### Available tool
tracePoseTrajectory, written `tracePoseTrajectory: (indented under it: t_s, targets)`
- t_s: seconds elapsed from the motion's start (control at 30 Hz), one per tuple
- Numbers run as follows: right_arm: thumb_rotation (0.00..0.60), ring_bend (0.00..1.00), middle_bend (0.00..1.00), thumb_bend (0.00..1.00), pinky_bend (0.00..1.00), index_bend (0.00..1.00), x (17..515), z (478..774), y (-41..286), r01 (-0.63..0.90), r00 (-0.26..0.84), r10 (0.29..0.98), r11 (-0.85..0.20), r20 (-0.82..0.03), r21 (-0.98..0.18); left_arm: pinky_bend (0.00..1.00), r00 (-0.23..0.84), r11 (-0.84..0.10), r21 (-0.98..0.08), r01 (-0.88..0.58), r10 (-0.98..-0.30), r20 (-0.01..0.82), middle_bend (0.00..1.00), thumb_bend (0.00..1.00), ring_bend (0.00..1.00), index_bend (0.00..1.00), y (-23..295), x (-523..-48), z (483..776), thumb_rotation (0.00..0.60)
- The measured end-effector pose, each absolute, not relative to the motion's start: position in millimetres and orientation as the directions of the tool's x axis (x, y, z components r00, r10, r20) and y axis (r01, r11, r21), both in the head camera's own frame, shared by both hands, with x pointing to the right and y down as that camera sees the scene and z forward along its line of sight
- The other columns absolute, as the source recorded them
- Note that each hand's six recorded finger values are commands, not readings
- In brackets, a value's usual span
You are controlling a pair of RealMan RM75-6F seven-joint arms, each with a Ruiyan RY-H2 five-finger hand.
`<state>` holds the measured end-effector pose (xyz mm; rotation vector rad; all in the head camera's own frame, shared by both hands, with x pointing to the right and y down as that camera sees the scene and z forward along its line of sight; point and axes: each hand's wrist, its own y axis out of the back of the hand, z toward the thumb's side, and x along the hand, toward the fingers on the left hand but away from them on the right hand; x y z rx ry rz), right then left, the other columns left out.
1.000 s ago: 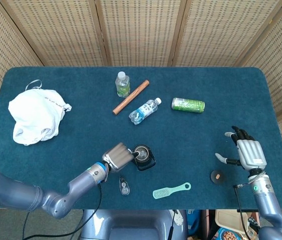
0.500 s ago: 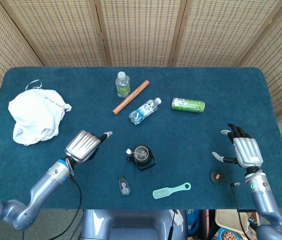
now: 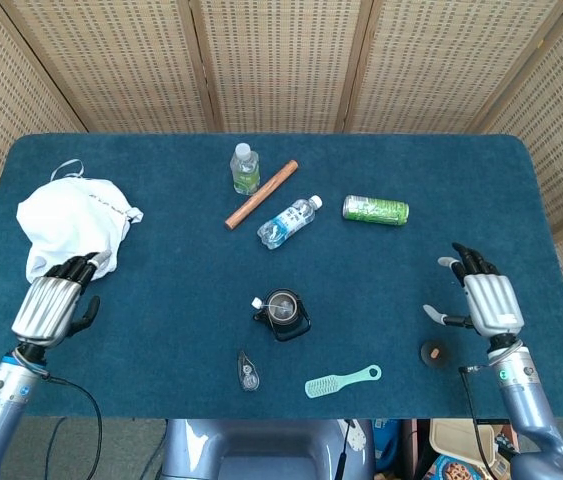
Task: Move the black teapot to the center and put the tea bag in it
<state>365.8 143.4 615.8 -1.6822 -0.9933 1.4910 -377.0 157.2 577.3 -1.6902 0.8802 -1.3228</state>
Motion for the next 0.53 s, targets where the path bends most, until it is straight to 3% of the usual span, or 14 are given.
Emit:
tracePoseTrajectory:
  t_s: [0.27, 0.53]
  targets:
    - [0.457, 0.10, 0.12, 0.37, 0.25, 0.25, 361.3, 607.8, 146.1, 0.133, 0.071, 0.906, -0.423, -0.417, -0.896, 0.12, 0.132, -0.365, -0.926, -0.094, -0.927, 0.351, 0.05, 0.52, 0.06, 0.08, 184.1, -414.0, 561.5, 0.600]
    - [0.450, 0.09, 0.12, 0.37, 0.24, 0.25, 362.6, 599.2, 155.7, 0.140, 0.057, 0.927, -0.376, -0.371, -0.916, 0.09, 0.068, -0.345, -0.933, -0.097, -0.938, 0.340, 0.05, 0.52, 0.06, 0.08, 210.0, -438.9, 556.9, 0.600]
